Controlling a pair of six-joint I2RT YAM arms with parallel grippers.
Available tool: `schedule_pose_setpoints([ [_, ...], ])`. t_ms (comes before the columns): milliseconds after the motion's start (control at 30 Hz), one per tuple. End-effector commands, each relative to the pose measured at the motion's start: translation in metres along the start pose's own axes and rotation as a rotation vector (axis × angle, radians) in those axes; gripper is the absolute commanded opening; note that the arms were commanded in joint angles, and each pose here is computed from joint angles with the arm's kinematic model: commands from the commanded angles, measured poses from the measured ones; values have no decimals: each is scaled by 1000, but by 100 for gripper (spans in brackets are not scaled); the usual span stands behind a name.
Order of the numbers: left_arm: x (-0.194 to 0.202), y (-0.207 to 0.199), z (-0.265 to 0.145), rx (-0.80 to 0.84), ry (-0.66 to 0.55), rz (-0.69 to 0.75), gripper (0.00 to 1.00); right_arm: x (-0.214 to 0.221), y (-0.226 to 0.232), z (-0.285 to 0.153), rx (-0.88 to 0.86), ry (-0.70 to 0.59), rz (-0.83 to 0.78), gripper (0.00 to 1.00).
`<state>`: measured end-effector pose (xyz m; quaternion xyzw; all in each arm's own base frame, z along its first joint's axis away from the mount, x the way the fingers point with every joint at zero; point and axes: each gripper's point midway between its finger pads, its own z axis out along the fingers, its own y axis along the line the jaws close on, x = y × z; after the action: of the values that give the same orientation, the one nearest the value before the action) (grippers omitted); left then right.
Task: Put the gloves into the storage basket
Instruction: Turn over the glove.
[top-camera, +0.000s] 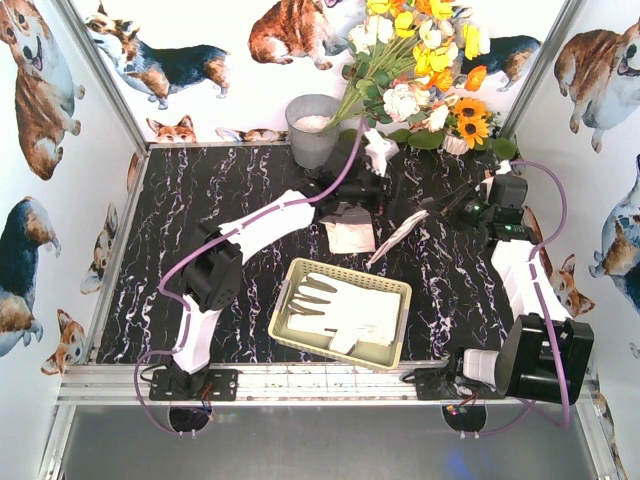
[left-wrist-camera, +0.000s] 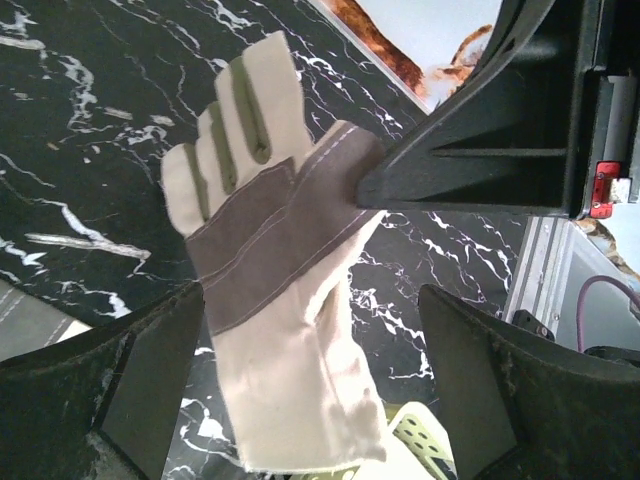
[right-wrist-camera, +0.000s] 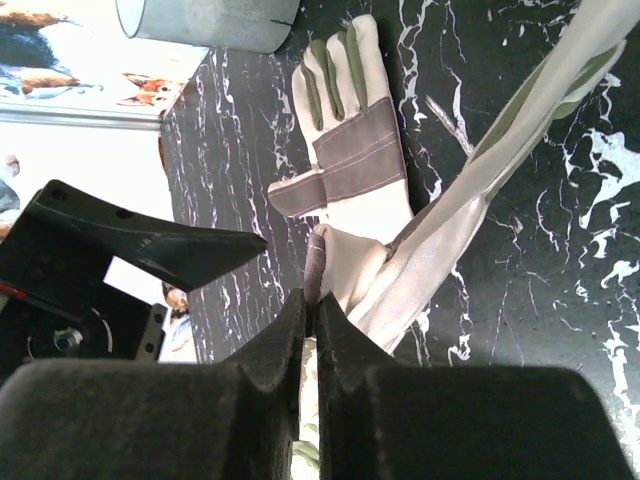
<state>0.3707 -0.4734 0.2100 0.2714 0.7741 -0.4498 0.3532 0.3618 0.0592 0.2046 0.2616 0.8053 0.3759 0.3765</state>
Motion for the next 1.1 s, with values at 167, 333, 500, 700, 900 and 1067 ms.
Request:
schedule_pose_setpoints([
  [167, -1, -7, 19, -37, -7, 86, 81, -15, 42, -13, -40, -18, -8, 0],
  [333, 10, -10, 28, -71, 23, 129, 74, -18, 50, -16, -42, -20, 3, 0],
  [500, 9, -8, 30, -160, 19, 183, 47, -16, 50, -17, -29, -4, -16, 0],
  [700, 0, -13, 31, -190, -29, 156, 7, -13, 47, -19, 18, 32, -72, 0],
  [900, -15, -11, 16, -253, -102, 60, 0, -23, 58, -30, 40, 28, -169, 35],
  [1067, -29, 9, -7, -348, -167, -108, 0, -27, 77, -31, -47, -4, -151, 68],
])
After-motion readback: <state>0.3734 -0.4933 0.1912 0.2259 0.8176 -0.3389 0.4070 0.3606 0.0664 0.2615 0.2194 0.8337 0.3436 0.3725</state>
